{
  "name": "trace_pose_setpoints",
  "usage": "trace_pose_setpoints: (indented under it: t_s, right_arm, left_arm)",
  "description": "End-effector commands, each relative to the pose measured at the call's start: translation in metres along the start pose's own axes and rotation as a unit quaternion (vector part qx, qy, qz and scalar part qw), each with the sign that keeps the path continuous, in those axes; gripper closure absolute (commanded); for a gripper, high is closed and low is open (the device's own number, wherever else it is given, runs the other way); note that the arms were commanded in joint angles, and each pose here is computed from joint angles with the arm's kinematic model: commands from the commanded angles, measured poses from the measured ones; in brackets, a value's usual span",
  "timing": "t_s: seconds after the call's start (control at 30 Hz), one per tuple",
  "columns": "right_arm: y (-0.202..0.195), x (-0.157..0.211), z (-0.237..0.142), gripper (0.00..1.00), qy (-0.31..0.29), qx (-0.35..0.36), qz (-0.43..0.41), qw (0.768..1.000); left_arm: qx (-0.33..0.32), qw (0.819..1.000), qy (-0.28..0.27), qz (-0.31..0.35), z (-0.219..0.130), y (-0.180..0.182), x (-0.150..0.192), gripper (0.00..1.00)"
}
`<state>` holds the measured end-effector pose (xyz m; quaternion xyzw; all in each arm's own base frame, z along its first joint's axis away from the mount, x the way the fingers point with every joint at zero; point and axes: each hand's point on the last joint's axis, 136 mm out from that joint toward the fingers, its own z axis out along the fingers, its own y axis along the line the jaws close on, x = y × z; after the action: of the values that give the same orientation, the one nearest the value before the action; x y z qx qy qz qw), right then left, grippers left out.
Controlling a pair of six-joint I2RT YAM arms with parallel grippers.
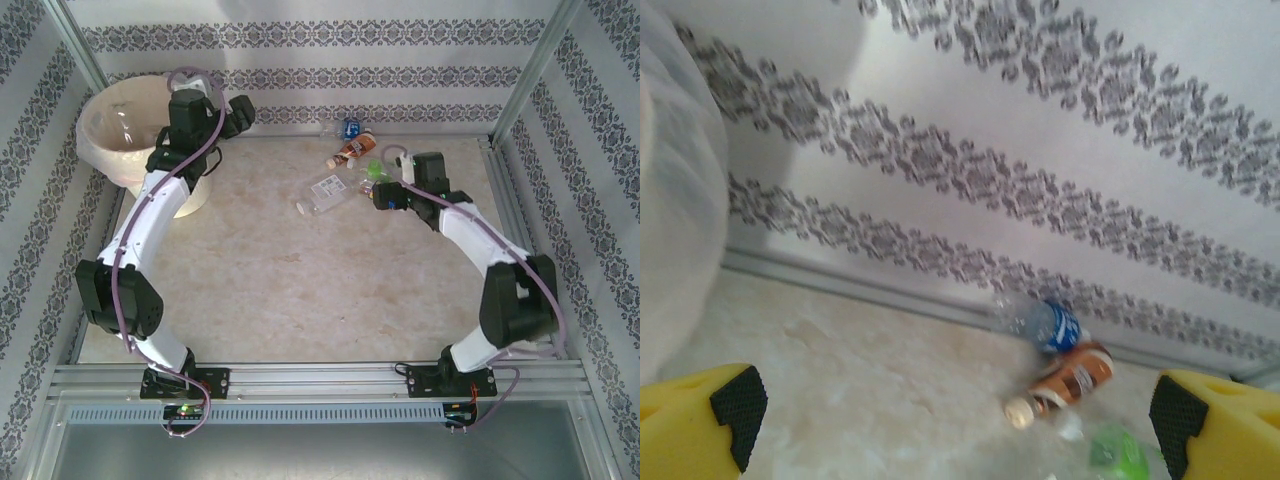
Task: Put the plastic bottles in the bin
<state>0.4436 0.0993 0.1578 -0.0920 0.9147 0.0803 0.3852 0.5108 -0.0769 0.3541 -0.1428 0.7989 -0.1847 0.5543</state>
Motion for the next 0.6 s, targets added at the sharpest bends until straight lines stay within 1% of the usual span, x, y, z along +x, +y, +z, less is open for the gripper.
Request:
trace_pose_setpoints:
  t_s: [0.0,0.07,0.17,0.23,0.4,0.5,0.57]
  right_arm:
    - [-0.005,0.008,0.016,0.03,0.064,0.007,-0.092,0.994]
    - [-0.012,0.008,0.029,0.03,0.096,0.030,-0.142,0.985]
    - [-0.023,0.011,0.043,0.03,0.145,0.050,-0.180,0.972]
    - [-0.030,0.019,0.048,0.03,0.178,0.047,-0.192,0.964]
    - [-0.044,0.043,0.057,0.03,0.232,0.019,-0.210,0.950]
    - [-0.046,0.058,0.061,0.03,0.266,-0.001,-0.218,0.939]
    - [-0.051,0.065,0.063,0.03,0.282,-0.002,-0.217,0.935]
  left_arm:
    - [0.043,0.999,0.013,-0.027,-0.014,-0.017,0.007,0.00]
    - [0.041,0.998,0.024,-0.033,-0.017,-0.013,0.017,0.00]
    - [0.044,0.998,0.038,-0.037,-0.021,-0.010,0.029,0.00]
    - [0.034,0.998,0.044,-0.036,-0.023,-0.005,0.035,0.00]
    - [0.011,0.998,0.046,-0.031,-0.027,0.005,0.040,0.00]
    - [0.012,0.998,0.051,-0.045,-0.027,0.008,0.047,0.00]
    - [0.015,0.997,0.055,-0.052,-0.025,0.009,0.053,0.00]
